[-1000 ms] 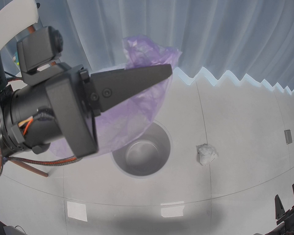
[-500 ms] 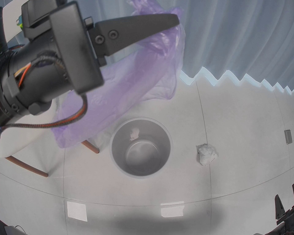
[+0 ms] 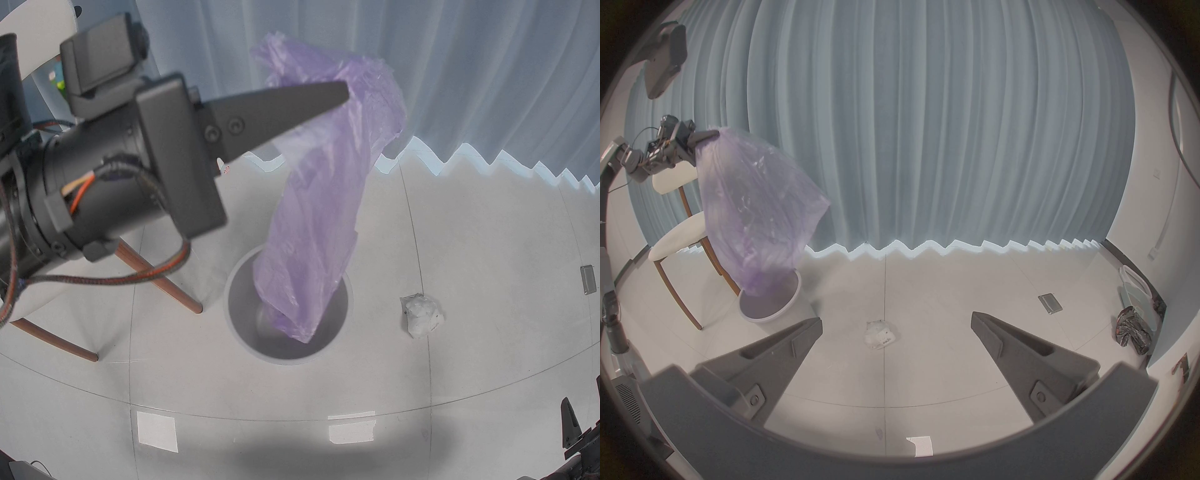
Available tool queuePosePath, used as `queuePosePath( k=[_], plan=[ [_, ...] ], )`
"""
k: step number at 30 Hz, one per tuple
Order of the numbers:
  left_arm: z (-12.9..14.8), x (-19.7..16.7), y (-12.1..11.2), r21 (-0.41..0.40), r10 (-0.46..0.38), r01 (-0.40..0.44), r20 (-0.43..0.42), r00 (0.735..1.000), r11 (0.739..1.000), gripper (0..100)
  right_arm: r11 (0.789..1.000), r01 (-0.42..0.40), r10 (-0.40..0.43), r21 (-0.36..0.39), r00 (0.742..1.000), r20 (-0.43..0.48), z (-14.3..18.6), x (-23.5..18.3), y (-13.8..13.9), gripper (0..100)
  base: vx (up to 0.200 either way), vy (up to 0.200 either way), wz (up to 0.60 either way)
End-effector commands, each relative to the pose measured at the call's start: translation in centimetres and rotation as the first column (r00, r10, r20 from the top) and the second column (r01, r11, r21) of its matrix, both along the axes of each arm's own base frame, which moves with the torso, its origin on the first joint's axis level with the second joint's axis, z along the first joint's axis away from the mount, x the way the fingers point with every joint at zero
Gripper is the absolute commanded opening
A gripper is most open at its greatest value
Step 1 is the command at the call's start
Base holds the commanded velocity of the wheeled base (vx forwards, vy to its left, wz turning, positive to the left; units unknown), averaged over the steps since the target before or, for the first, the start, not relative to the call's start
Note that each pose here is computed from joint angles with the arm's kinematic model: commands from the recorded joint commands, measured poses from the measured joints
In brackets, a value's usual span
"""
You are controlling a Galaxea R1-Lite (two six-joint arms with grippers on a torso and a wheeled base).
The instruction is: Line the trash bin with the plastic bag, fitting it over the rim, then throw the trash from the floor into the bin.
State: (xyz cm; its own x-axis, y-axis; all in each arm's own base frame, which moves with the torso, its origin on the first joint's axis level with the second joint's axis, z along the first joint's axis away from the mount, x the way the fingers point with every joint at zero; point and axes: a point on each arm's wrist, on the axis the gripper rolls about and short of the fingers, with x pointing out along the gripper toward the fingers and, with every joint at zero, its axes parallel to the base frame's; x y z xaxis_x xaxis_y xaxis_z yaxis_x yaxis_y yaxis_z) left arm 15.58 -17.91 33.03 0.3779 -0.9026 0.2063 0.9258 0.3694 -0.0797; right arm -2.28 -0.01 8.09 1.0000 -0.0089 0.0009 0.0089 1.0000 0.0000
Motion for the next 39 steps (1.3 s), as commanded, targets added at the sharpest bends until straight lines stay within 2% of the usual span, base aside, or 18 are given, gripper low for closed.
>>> queuePosePath(
  k=[1, 5, 8, 13, 14, 17, 24, 26, 33, 39],
  plan=[
    [-2.3, 1.0, 1.2, 0.076, 0.074, -0.073, -0.005, 0.997, 0.994, 0, 1.000, 0.000, 0.000, 0.000, 1.000, -0.001, -0.5, 0.0, 0.0, 100, 0.000, 0.000, 0.00],
    [-4.7, 1.7, 2.1, 0.145, 0.123, -0.118, -0.025, 0.992, 0.982, 0, 1.000, 0.000, 0.000, 0.000, 1.000, -0.002, -0.5, 0.0, 0.0, 100, 0.000, 0.000, 0.00],
    [-6.3, 1.9, 2.9, 0.168, 0.158, -0.148, -0.047, 0.986, 0.975, 0, 1.000, 0.000, 0.000, -0.002, 1.000, -0.001, -0.5, 0.0, 0.0, 100, 0.000, 0.000, 0.00],
    [-7.3, 2.3, 3.6, 0.154, 0.197, -0.188, -0.040, 0.980, 0.970, 0, 1.000, 0.000, 0.000, 0.000, 1.000, -0.002, -0.5, 0.0, 0.0, 100, 0.000, 0.000, 0.00],
    [-7.4, 2.9, 4.4, 0.141, 0.235, -0.229, -0.028, 0.972, 0.963, 0, 1.000, 0.000, 0.000, -0.002, 1.000, -0.002, -0.5, 0.0, 0.0, 100, 0.000, 0.000, 0.00],
    [-6.7, 3.7, 5.6, 0.106, 0.283, -0.283, 0.014, 0.959, 0.953, 0, 1.000, 0.000, 0.000, 0.000, 1.000, 0.001, -0.5, 0.0, 0.0, 100, 0.000, 0.000, 0.00],
    [-5.2, 3.9, 7.2, 0.075, 0.257, -0.260, 0.054, 0.965, 0.963, 0, 1.000, 0.000, 0.000, 0.000, 1.000, -0.001, -0.5, 0.0, 0.0, 100, 0.000, 0.000, 0.00],
    [-5.0, 4.2, 8.3, 0.077, 0.278, -0.283, 0.067, 0.958, 0.956, 0, 1.000, 0.000, 0.000, 0.000, 1.000, -0.001, -0.5, 0.0, 0.0, 100, 0.000, 0.000, 0.00],
    [-5.6, 4.7, 9.8, 0.094, 0.307, -0.312, 0.070, 0.949, 0.945, 0, 1.000, 0.000, 0.000, -0.002, 1.000, -0.002, -0.5, 0.0, 0.0, 100, 0.000, 0.000, 0.00],
    [-9.3, 4.4, 10.3, 0.211, 0.322, -0.331, 0.077, 0.944, 0.920, 0, 1.000, 0.000, 0.000, 0.000, 1.000, -0.001, -0.5, 0.0, 0.0, 100, 0.000, 0.000, 0.00]
  ],
)
